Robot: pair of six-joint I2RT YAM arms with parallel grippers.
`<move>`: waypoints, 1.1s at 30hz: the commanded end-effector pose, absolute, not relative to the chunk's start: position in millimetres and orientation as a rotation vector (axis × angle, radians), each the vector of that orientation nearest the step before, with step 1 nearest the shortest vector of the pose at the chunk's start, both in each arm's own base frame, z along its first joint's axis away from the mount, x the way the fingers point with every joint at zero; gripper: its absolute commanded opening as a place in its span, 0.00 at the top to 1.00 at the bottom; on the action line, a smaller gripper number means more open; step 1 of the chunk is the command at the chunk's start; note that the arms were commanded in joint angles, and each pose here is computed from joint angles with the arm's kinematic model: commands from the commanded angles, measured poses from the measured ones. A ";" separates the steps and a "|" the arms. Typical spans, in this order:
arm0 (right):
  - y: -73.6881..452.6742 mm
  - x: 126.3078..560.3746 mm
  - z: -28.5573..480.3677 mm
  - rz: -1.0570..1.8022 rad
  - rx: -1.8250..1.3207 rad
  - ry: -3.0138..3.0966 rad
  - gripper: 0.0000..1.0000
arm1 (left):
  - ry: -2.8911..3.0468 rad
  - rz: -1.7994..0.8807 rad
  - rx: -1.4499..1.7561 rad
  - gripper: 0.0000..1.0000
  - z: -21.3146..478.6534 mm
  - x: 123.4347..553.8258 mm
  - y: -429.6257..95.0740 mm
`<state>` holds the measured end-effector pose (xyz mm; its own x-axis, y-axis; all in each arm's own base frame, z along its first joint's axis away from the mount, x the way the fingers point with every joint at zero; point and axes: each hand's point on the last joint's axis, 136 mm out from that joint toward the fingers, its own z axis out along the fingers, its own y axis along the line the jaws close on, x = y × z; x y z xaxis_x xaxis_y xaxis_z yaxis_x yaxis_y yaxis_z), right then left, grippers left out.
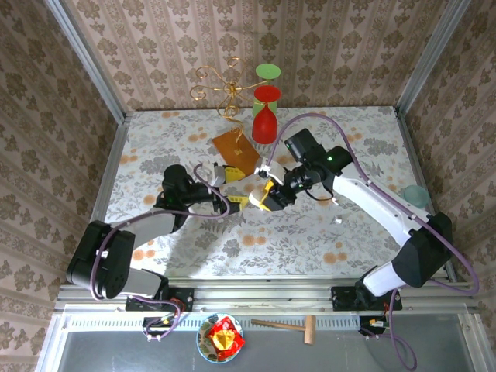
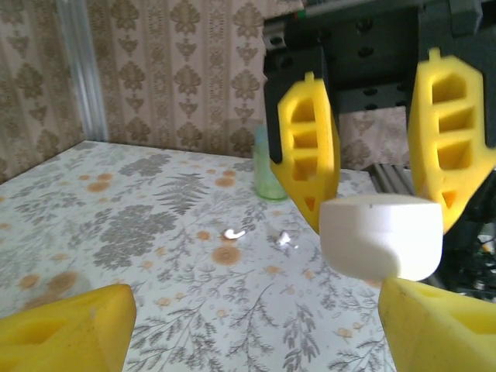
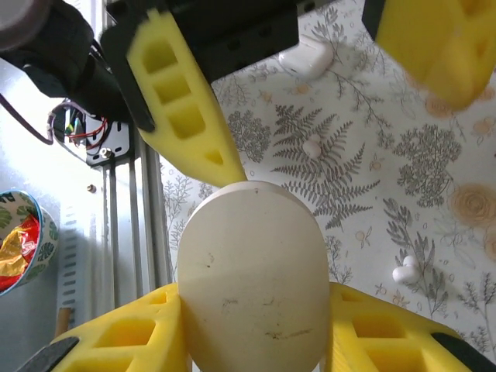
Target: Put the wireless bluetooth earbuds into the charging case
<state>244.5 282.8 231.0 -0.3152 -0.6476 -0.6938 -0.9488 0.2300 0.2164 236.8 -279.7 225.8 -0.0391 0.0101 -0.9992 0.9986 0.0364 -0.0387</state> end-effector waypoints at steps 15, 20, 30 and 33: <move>302.0 266.9 237.7 0.812 -1.559 1.988 0.71 | 1.208 -1.269 1.243 0.33 238.4 226.6 -285.7; 303.3 266.4 235.8 0.815 -1.595 1.984 0.71 | 1.206 -1.270 1.247 0.40 239.7 226.7 -286.3; 301.1 266.2 231.5 0.798 -1.654 1.992 0.71 | 1.192 -1.301 1.277 0.51 239.0 217.2 -293.0; 301.4 265.8 231.5 0.802 -1.666 1.992 0.71 | 1.193 -1.310 1.279 0.51 239.5 216.5 -293.7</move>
<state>268.9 299.8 229.0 -0.2133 -0.7247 -0.6552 -0.9768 0.1436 0.1592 219.7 -289.8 229.4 -0.0701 0.0248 -0.9972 0.9953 -0.0645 -0.0716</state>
